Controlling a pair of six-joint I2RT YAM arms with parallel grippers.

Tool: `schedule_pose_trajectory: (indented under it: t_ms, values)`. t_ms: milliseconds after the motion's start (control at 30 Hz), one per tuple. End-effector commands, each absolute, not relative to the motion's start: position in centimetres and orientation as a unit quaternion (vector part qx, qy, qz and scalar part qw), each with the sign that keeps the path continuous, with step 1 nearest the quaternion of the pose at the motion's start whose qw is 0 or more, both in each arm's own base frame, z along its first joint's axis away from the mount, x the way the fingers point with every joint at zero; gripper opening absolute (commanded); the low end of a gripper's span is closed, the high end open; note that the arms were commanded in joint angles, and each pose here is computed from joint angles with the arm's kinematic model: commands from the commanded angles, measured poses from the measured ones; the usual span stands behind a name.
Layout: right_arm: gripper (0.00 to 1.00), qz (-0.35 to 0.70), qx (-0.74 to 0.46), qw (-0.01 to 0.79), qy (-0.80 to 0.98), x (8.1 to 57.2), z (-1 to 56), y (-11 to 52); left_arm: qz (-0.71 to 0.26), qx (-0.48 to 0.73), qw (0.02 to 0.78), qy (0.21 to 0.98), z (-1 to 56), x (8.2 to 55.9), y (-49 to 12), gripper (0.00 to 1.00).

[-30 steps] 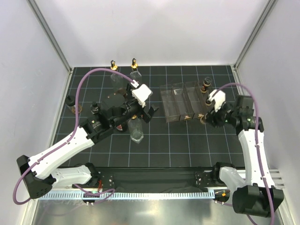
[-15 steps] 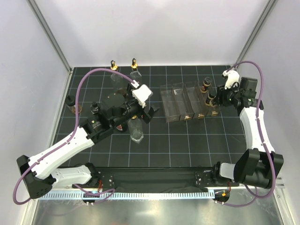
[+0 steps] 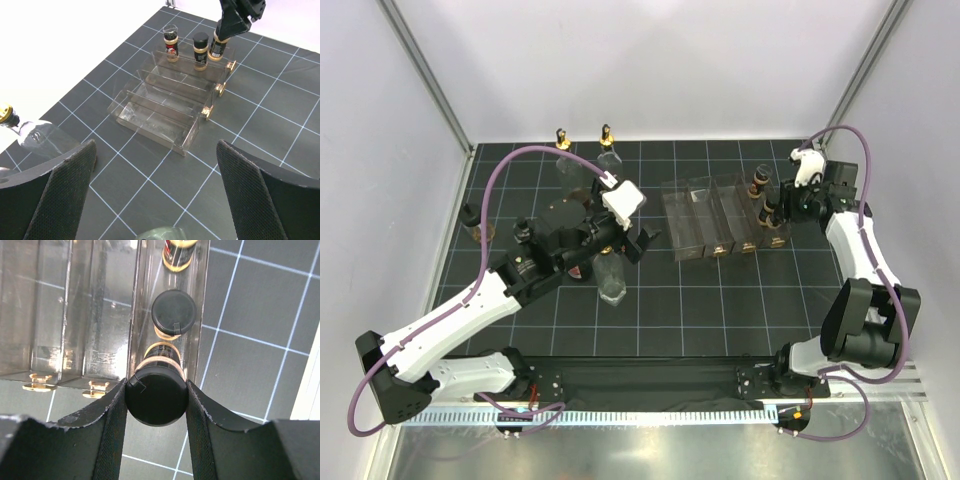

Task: Organize the condiment bottles
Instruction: Place the bottle in the storage box.

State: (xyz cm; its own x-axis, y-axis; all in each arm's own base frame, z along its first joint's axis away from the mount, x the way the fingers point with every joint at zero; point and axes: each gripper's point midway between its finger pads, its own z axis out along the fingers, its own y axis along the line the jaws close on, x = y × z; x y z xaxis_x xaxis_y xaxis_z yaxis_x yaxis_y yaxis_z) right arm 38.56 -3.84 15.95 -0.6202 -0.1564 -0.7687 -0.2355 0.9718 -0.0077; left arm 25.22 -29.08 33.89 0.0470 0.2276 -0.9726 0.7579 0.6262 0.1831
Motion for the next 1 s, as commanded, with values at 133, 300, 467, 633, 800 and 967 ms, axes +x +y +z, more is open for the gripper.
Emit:
schedule_pose_trajectory:
  t_ms: [133, 300, 467, 633, 800, 967]
  values:
    - [0.05, 0.039, -0.111, 0.443, 0.889, 40.9, 16.3, -4.5, -0.229, 0.369, 0.634, 0.64, 35.2, 24.9, -29.1, 1.0]
    - [0.14, 0.044, -0.113, 0.422, 0.899, 41.3, 14.3, -4.6, -0.229, 0.369, 0.633, 0.641, 35.2, 24.9, -29.2, 1.0]
    - [0.26, 0.039, -0.117, 0.405, 0.906, 41.4, 12.5, -5.0, -0.231, 0.37, 0.631, 0.642, 35.0, 24.8, -29.3, 1.0]
    - [0.45, 0.035, -0.12, 0.396, 0.91, 41.1, 11.8, -5.1, -0.231, 0.371, 0.63, 0.642, 34.9, 24.8, -29.3, 1.0]
    - [0.72, 0.03, -0.124, 0.402, 0.907, 40.6, 12.6, -5.1, -0.234, 0.374, 0.629, 0.64, 35.0, 24.6, -29.5, 1.0]
    - [0.77, 0.021, -0.127, 0.419, 0.899, 39.8, 14.8, -5.0, -0.238, 0.376, 0.629, 0.637, 35.1, 24.4, -29.6, 1.0]
